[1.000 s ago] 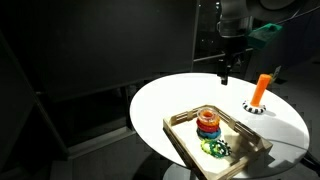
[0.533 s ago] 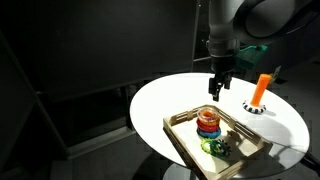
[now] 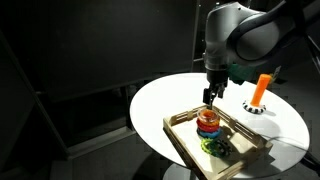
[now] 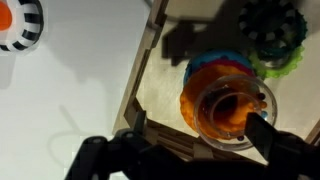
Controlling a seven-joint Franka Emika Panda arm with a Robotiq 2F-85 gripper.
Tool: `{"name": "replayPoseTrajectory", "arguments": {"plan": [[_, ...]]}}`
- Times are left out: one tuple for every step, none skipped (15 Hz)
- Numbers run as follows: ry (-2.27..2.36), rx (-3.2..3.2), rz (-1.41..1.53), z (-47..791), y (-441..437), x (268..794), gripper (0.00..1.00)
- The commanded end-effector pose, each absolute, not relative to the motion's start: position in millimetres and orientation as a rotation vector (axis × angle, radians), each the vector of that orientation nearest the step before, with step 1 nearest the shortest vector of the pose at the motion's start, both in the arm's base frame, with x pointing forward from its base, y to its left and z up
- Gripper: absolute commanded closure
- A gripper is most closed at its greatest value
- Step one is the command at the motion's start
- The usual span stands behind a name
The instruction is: Take the clear ring off of the tray
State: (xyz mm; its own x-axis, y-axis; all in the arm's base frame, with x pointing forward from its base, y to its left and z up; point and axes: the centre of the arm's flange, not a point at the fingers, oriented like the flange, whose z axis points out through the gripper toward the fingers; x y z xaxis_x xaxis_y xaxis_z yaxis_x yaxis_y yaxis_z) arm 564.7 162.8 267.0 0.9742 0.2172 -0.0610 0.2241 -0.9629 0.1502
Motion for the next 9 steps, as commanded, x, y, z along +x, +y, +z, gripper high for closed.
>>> {"name": "replayPoseTrajectory", "arguments": {"plan": [[0.313, 2.991, -0.019, 257, 160, 568, 0.00], [0.315, 2.997, -0.006, 255, 159, 569, 0.00], [0.318, 3.001, 0.007, 254, 159, 570, 0.00], [0.318, 3.004, 0.018, 253, 159, 571, 0.00], [0.317, 3.007, 0.027, 251, 159, 571, 0.00], [0.315, 3.010, 0.032, 250, 159, 571, 0.00], [0.313, 3.012, 0.033, 249, 158, 571, 0.00], [0.311, 3.015, 0.034, 247, 158, 571, 0.00], [0.305, 3.017, 0.031, 246, 157, 571, 0.00]]}}
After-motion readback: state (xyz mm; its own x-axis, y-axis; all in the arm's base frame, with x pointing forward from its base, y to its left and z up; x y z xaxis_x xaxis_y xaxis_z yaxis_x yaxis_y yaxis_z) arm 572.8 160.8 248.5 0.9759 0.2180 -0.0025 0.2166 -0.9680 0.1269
